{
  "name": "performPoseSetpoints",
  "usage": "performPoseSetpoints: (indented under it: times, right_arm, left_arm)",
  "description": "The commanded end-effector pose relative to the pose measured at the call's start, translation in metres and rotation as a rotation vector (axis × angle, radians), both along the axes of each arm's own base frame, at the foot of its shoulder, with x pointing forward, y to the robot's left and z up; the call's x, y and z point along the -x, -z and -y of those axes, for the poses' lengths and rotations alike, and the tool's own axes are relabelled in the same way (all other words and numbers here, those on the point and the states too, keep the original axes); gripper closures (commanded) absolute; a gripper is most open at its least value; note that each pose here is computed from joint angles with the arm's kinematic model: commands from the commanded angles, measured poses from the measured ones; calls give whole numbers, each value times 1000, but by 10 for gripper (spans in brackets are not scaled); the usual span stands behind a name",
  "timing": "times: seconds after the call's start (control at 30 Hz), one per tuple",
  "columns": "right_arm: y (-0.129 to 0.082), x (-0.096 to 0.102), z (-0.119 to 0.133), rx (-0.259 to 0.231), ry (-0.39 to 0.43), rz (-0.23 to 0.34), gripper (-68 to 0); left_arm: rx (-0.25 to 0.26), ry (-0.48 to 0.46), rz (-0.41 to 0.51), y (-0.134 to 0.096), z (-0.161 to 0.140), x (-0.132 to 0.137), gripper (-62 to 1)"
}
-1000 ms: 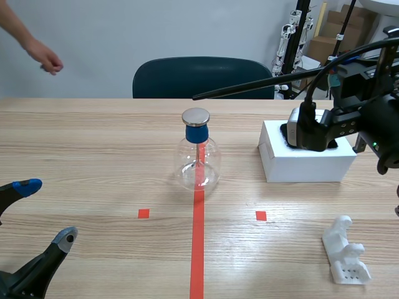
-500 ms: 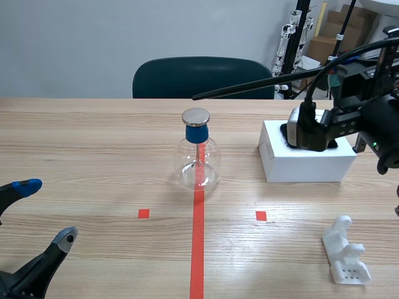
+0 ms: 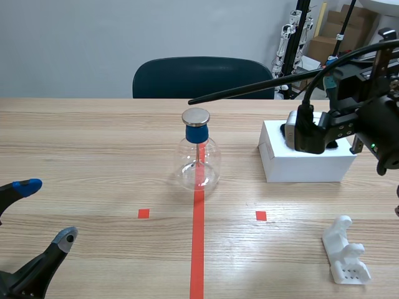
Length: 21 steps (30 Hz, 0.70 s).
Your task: Do the electroscope experiment. hold the rod still at the electroscope
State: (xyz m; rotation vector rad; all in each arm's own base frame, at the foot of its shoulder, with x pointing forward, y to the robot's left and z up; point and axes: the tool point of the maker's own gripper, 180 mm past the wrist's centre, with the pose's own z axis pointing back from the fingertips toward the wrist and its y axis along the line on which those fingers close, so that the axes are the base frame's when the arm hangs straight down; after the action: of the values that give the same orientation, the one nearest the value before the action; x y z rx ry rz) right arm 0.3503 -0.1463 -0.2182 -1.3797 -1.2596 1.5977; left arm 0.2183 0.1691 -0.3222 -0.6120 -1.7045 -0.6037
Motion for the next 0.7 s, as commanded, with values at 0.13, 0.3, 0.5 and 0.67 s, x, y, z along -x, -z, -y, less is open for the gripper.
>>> performPoseSetpoints:
  times: [0.13,0.3,0.5,0.67]
  right_arm:
    - [-5,8,5,1,6,36,-51]
    - [-15,31,5,-29,-1,111,-51]
    - [-30,71,5,-69,34,108,-51]
    - [-39,114,-1,-135,59,122,-51]
  left_arm:
    - [32,-3,59,-14,-3,-1,-623]
    - [32,-3,59,-14,-3,-1,-623]
    - [32,-3,59,-14,-3,-1,-623]
    - [32,-3,59,-14,-3,-1,-623]
